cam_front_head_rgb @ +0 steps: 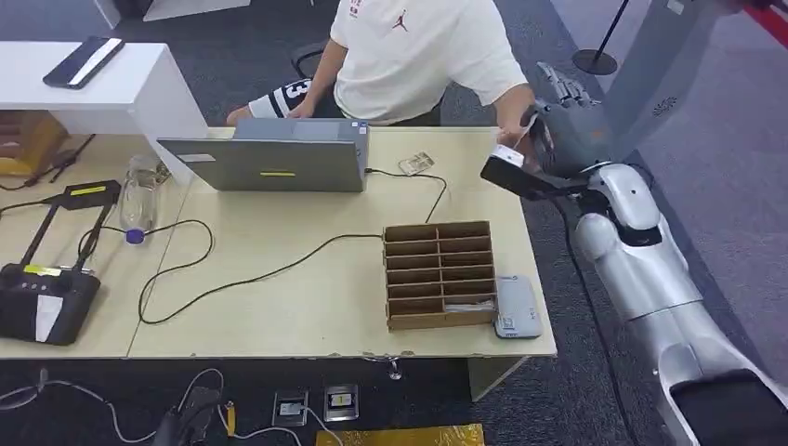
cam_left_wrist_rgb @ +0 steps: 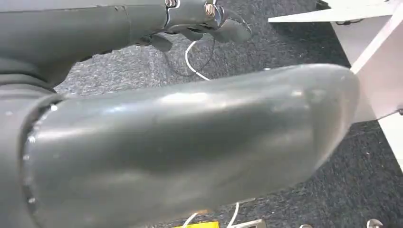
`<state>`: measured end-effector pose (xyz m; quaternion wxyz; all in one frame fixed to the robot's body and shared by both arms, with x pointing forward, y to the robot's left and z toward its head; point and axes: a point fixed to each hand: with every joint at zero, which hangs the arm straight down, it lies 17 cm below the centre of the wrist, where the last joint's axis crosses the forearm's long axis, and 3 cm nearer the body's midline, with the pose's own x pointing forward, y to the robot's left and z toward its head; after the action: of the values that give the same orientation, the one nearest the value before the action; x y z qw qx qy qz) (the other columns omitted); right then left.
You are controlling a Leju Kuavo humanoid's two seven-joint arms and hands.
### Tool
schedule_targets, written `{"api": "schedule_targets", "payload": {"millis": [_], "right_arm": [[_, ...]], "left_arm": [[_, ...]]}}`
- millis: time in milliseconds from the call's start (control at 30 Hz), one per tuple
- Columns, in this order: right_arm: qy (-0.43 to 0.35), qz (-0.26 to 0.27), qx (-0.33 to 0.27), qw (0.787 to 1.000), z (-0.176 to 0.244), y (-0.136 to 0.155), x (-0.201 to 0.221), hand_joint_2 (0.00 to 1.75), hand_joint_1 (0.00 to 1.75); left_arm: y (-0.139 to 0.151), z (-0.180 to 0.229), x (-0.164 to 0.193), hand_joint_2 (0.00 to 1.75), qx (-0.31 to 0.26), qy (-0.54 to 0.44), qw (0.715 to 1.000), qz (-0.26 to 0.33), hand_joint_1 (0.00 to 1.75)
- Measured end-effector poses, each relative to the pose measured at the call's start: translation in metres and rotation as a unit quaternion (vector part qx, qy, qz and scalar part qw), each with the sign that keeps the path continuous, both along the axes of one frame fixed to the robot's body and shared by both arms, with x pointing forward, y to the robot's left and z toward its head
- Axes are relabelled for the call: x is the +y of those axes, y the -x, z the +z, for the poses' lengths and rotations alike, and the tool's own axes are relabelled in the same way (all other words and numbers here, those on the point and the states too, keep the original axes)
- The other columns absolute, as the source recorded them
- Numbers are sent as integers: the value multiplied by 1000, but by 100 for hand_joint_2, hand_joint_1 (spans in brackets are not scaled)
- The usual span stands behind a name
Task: Pass the card to the sensor for recognition and then transmit it.
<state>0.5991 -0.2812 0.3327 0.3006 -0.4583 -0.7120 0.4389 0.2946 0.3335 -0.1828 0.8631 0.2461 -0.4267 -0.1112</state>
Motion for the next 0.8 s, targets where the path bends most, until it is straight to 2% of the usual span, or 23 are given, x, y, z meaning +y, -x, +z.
{"api": "schedule_targets", "payload": {"millis": [300, 333, 367, 400, 567, 800], "right_arm": [[-4, -4, 44, 999, -26, -27, 13, 175, 171], [-4, -5, 50, 999, -30, -28, 15, 175, 152], [-3, -5, 55, 998, -34, -30, 17, 175, 45], [-3, -7, 60, 998, -37, -31, 17, 175, 0], [-7, -10, 81, 997, -56, -34, 20, 175, 0], [-20, -20, 72, 997, -61, -34, 16, 175, 0]], "left_arm": [[-6, 2, -3, 0, -1, 1, 1000, -6, 0], [-6, 2, -3, 0, 0, 0, 1000, -7, 0], [-6, 2, -3, 0, 0, 0, 1000, -7, 0], [-6, 2, -3, 0, 0, 0, 1000, -7, 0], [-4, 1, -2, 0, 1, 1, 1000, -3, 0], [2, -2, -1, 0, 5, 3, 1000, 2, 0]]}}
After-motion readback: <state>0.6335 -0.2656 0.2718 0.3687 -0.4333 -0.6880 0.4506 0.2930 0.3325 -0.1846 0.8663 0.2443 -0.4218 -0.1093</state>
